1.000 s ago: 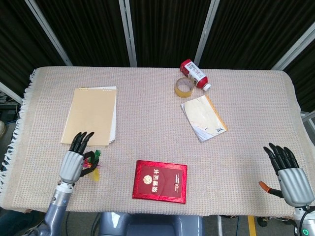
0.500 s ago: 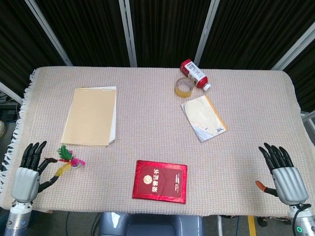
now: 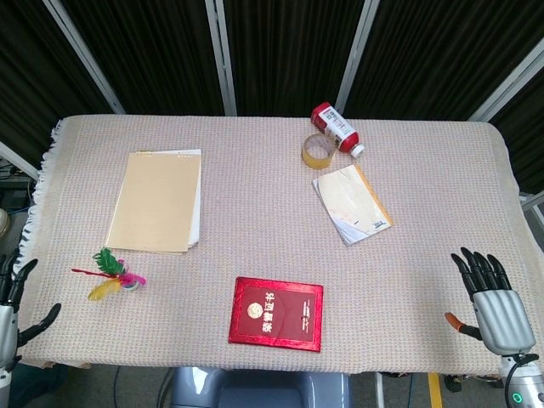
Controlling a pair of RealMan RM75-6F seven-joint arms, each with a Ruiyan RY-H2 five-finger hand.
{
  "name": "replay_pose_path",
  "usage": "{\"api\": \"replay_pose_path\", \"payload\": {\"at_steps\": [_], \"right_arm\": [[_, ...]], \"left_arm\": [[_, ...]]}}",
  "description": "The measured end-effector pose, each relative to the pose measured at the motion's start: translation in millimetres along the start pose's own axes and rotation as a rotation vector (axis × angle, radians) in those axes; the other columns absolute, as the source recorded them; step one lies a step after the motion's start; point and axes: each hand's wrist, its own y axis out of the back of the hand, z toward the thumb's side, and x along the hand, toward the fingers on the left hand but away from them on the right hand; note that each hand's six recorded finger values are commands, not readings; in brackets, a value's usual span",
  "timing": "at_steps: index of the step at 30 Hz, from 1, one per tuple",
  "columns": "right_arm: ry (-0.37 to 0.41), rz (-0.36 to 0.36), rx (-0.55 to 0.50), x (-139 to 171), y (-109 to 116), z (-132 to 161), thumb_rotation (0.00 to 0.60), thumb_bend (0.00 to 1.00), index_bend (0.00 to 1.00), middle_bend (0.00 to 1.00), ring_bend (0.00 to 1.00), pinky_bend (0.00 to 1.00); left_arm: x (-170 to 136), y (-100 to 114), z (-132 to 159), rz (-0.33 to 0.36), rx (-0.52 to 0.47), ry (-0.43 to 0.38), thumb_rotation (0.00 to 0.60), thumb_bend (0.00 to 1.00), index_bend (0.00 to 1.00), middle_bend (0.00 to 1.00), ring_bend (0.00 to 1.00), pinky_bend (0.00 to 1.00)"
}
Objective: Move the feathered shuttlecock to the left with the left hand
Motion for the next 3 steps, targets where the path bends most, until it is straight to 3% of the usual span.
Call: {"api": "replay_pose_path", "payload": {"at_steps": [3], "right_arm": [[-0.016,0.003,0.01,0.6,0.5,0.1,0.6,0.12,0.0,0.0,0.0,0.0]], "left_arm": [[-1.7,9.9,-7.7,-0.101,0.098,0.139,0.6,0.21,0.12,0.0,0.0,0.0]]}}
